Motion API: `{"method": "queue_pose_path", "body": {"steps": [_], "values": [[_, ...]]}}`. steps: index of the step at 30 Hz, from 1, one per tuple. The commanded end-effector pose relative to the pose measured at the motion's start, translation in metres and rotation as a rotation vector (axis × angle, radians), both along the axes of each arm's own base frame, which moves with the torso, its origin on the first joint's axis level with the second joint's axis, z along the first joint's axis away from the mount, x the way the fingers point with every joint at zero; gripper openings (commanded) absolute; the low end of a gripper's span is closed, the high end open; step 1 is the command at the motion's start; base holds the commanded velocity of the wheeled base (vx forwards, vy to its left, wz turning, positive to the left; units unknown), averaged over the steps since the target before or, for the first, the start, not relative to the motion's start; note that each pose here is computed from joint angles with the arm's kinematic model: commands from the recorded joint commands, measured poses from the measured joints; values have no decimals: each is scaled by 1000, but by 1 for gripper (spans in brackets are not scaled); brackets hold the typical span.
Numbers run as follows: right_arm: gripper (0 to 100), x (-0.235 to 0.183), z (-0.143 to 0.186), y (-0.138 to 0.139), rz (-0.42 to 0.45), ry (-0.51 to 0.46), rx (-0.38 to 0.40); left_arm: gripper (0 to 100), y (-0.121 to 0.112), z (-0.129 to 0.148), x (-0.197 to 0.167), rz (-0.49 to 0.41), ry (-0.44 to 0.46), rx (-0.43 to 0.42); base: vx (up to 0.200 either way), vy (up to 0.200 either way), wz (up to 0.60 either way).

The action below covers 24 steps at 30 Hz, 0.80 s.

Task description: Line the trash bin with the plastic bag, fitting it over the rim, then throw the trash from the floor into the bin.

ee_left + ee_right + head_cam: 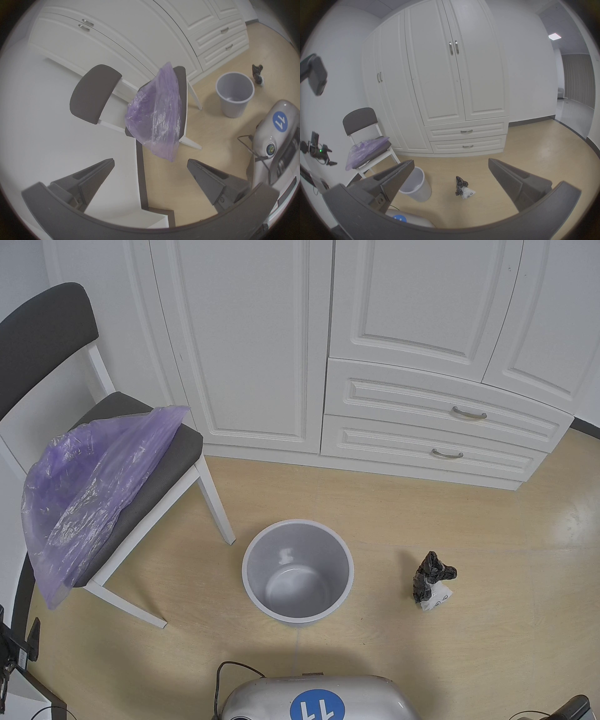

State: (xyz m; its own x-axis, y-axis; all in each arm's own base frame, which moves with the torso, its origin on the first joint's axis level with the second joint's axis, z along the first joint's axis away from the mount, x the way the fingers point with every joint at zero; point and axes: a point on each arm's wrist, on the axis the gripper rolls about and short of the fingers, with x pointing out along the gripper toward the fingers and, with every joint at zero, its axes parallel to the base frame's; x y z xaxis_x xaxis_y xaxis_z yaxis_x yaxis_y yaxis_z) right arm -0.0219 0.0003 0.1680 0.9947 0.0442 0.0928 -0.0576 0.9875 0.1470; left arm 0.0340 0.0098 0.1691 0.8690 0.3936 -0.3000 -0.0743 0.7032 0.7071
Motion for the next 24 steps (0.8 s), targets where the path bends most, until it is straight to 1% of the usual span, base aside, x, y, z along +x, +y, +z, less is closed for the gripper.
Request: {"method": "queue_pose_path", "body": {"steps": [1,2,3,6,10,11,12,13,14,18,20,24], "values": [[100,76,66,2,9,105,30,100,4,-14,22,34,196,47,0,0,0],[100,92,81,2,8,80,24,100,5,-20,26,39,232,35,0,0,0],[100,100,88,2,6,66,23,100,5,-23,28,39,251,32,0,0,0],[100,116,101,3,-7,49,24,100,6,-27,33,46,274,22,0,0,0],[100,125,99,4,-14,67,40,100,8,-35,41,70,303,-2,0,0,0],[100,127,97,6,7,81,63,100,10,-41,47,81,328,-15,0,0,0],[100,127,97,6,7,81,63,100,10,-41,47,81,328,-15,0,0,0],[100,132,95,8,18,99,80,100,11,-46,57,85,353,-28,0,0,0],[100,136,96,8,18,100,83,100,12,-50,64,88,360,-40,0,0,0],[100,141,99,9,21,70,85,100,13,-59,82,94,335,-66,0,0,0],[100,142,98,9,19,68,85,100,14,-65,86,91,321,-56,0,0,0],[100,145,97,8,17,79,84,100,15,-63,90,96,281,-51,0,0,0]]}}
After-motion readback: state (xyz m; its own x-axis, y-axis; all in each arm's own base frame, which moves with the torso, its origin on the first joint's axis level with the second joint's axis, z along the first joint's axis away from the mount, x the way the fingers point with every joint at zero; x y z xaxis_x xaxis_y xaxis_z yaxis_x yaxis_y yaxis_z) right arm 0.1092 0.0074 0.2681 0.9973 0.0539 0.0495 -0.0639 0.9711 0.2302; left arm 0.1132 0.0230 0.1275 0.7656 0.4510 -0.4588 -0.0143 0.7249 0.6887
